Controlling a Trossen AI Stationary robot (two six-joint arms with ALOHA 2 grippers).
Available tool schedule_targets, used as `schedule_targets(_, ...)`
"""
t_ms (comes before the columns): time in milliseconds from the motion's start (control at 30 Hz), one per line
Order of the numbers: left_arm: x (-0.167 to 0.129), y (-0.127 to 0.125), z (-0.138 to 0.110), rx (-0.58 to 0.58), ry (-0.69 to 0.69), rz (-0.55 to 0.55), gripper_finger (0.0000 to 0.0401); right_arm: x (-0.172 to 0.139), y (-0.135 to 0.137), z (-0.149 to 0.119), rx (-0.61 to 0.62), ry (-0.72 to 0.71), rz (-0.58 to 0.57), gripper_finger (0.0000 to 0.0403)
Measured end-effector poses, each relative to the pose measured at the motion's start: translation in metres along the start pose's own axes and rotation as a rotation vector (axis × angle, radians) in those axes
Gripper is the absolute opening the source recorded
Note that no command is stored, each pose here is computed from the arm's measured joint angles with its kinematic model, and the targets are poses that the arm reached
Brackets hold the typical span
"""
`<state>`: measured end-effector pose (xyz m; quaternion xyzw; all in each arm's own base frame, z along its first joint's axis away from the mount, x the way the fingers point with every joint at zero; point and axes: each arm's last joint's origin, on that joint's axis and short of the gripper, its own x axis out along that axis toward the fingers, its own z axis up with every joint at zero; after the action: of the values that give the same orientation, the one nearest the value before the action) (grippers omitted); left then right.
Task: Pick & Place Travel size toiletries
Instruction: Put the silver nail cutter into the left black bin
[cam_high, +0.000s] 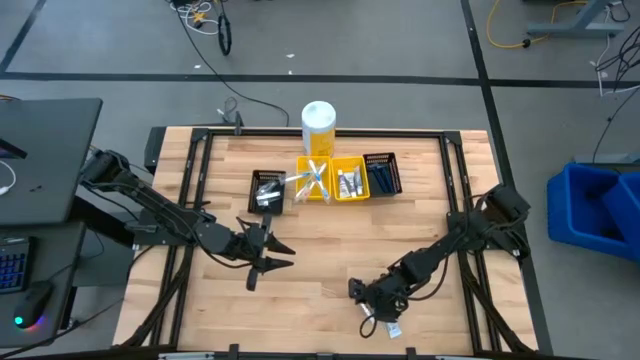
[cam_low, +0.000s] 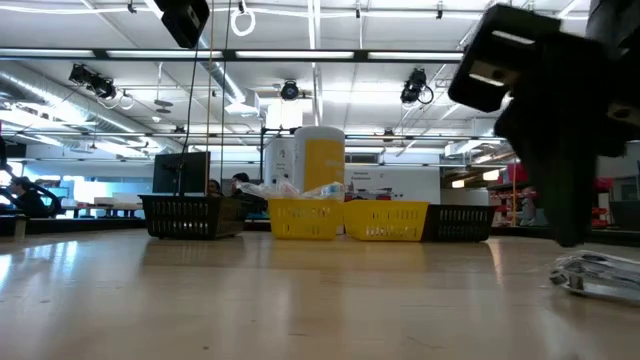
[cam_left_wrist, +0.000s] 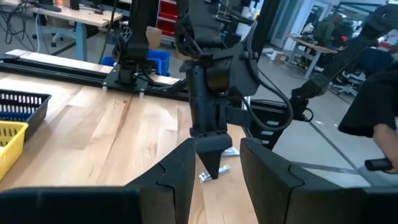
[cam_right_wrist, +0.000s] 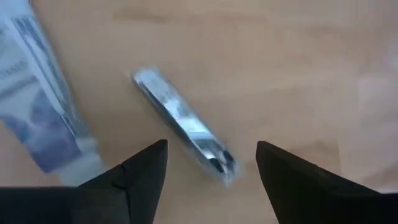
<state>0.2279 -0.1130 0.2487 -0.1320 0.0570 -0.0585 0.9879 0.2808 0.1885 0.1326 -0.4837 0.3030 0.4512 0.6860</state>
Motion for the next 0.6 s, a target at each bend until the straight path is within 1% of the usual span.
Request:
schedule_targets(167, -0.0001, -0.0009, -0.0001, 0.0, 0.007, -0.029, 0.0134, 0.0077, 0.0008, 0.0003, -0.012, -0.027, 0.014, 0.0239)
schedule_targets(333, -0.0001, -0.0014, 0.0002, -0.003, 0.007, -0.041, 0.0134, 0.0096, 0.0002, -0.0006, -0.033, -0.052, 0.028, 0.0216)
schedule_targets(600, -0.0001, -0.0015, 0.0004, -0.004, 0.004, -0.042, 0.0134, 0.01, -0.0039, -0.0075, 0.014, -0.038, 0.026, 0.0151)
